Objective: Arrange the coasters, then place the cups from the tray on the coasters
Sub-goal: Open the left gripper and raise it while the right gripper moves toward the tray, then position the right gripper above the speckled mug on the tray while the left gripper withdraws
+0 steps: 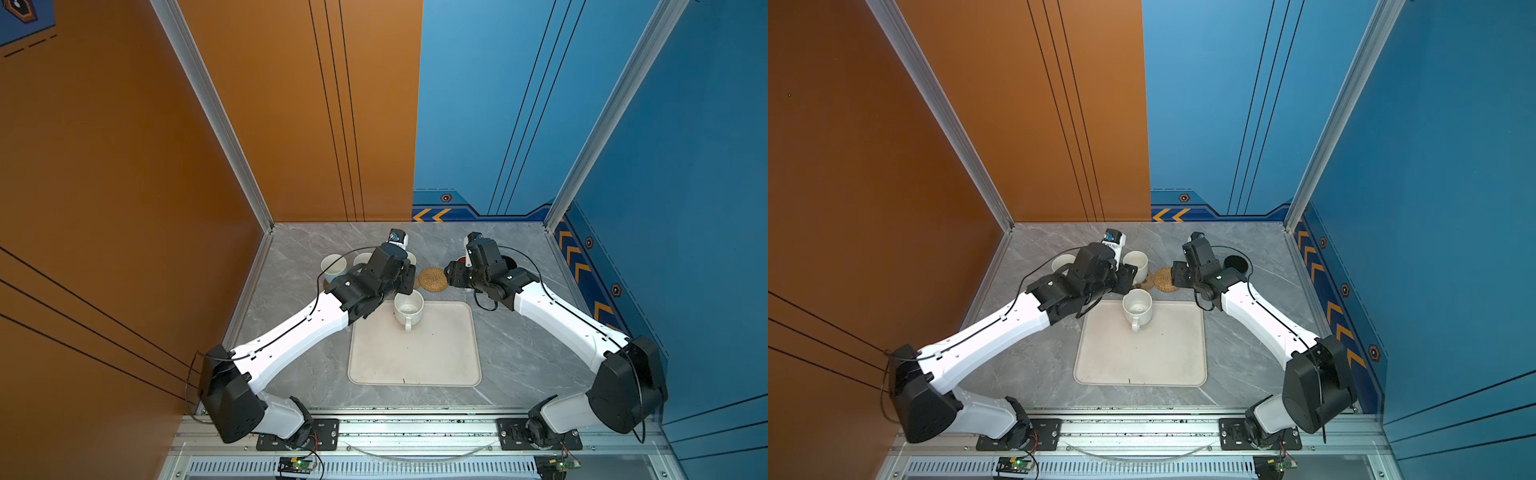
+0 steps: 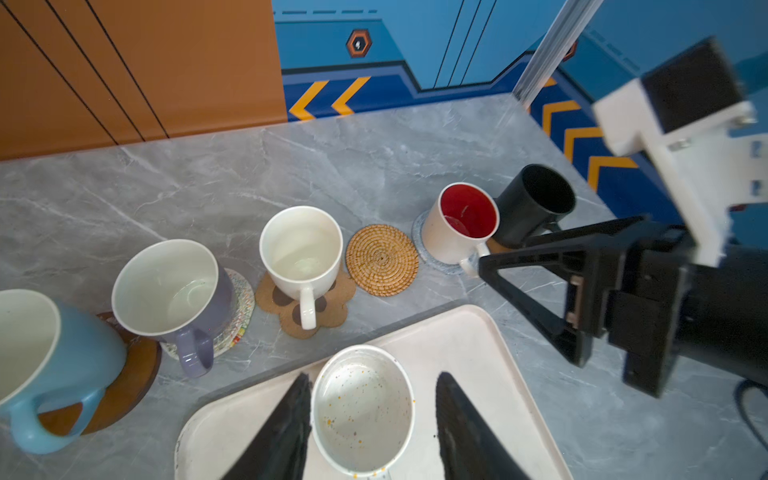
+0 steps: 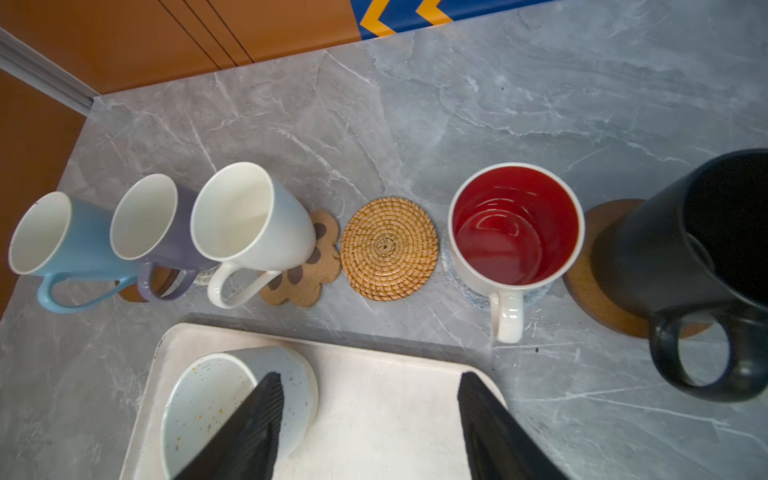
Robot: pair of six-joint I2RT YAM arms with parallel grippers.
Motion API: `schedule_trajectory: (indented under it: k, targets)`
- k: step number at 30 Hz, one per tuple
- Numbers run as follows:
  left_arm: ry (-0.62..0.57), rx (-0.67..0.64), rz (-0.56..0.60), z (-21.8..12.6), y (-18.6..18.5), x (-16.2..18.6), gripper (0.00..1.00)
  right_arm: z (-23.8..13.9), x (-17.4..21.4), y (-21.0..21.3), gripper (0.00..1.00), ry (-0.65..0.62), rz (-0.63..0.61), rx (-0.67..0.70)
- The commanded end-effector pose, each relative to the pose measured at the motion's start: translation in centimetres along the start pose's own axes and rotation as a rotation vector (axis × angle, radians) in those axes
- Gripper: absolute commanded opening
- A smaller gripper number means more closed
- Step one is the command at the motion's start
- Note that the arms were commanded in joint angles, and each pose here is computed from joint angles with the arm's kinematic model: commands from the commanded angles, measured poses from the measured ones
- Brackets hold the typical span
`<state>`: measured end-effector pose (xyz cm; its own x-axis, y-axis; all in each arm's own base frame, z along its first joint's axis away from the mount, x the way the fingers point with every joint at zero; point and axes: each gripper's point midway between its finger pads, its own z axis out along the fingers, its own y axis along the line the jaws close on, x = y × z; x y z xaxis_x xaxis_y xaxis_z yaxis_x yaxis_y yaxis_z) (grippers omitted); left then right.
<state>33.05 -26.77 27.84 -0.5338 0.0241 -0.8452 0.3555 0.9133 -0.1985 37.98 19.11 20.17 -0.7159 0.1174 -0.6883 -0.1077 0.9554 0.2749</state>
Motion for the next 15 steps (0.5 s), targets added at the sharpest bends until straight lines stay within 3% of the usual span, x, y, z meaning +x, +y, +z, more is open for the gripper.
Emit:
schedule_trajectory:
  k: [1, 7, 12, 15]
  targets:
    - [-0.18, 0.032, -0.022, -2.9, -0.6, -3.0, 0.53, -1.8, -1.0, 0.8, 0.66, -0.025, -0.039, 0.011]
    - [-0.226, 0.051, 0.02, -5.8, -1.1, -2.1, 0.61, -2.8, -0.5, 4.1, 0.66, -0.017, -0.114, -0.015]
    - [-0.248, 0.059, 0.053, -6.9, -1.2, -1.5, 0.66, -2.9, 2.4, 7.2, 0.66, 0.043, -0.195, -0.032]
    - [-0.26, 0.039, 0.055, -6.8, -0.4, -0.4, 0.74, -2.6, 3.9, 8.5, 0.66, 0.076, -0.222, -0.039]
